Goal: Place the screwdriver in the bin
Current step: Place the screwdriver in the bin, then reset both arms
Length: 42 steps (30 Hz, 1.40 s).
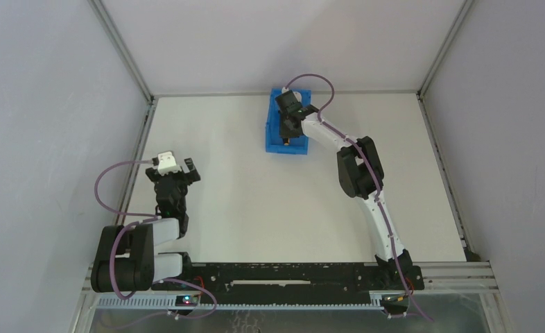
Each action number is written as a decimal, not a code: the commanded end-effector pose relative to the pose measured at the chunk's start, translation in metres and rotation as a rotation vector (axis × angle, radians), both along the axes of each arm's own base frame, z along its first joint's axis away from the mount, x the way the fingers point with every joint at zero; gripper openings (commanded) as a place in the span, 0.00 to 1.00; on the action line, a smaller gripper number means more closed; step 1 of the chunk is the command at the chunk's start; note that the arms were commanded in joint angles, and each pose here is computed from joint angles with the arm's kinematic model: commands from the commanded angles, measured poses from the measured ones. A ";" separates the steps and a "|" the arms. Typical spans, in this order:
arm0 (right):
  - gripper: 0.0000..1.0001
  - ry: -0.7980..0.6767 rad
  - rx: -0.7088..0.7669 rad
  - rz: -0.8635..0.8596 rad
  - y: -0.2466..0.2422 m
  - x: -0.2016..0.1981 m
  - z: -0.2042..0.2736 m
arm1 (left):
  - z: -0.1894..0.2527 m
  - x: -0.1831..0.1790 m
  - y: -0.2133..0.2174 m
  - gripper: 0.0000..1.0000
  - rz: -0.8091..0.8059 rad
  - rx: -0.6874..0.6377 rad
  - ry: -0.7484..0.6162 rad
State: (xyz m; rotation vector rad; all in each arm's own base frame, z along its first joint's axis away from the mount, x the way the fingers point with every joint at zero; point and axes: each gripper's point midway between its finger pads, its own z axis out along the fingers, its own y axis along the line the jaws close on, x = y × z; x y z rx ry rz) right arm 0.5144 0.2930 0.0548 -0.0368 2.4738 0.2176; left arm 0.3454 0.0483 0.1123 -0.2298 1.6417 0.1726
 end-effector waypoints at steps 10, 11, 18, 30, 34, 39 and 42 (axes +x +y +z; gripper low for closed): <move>0.59 -0.066 0.040 0.004 0.004 0.012 0.029 | 0.023 0.008 0.005 1.00 0.016 0.022 -0.066; 0.60 -0.073 0.039 0.002 0.004 0.011 0.033 | 0.023 0.008 0.005 1.00 0.016 0.022 -0.065; 0.62 -0.151 0.039 -0.003 0.002 0.007 0.083 | 0.022 0.008 0.005 1.00 0.016 0.022 -0.063; 0.63 -0.262 0.050 0.013 -0.002 -0.004 0.158 | 0.022 0.008 0.005 1.00 0.016 0.022 -0.063; 0.74 -0.302 0.052 0.015 -0.006 -0.012 0.185 | 0.023 0.008 0.005 1.00 0.016 0.022 -0.065; 1.00 -0.352 0.061 0.054 -0.008 -0.028 0.219 | 0.023 0.008 0.005 1.00 0.015 0.022 -0.066; 1.00 -0.379 0.070 0.055 -0.013 -0.037 0.237 | 0.022 0.008 0.005 1.00 0.016 0.022 -0.065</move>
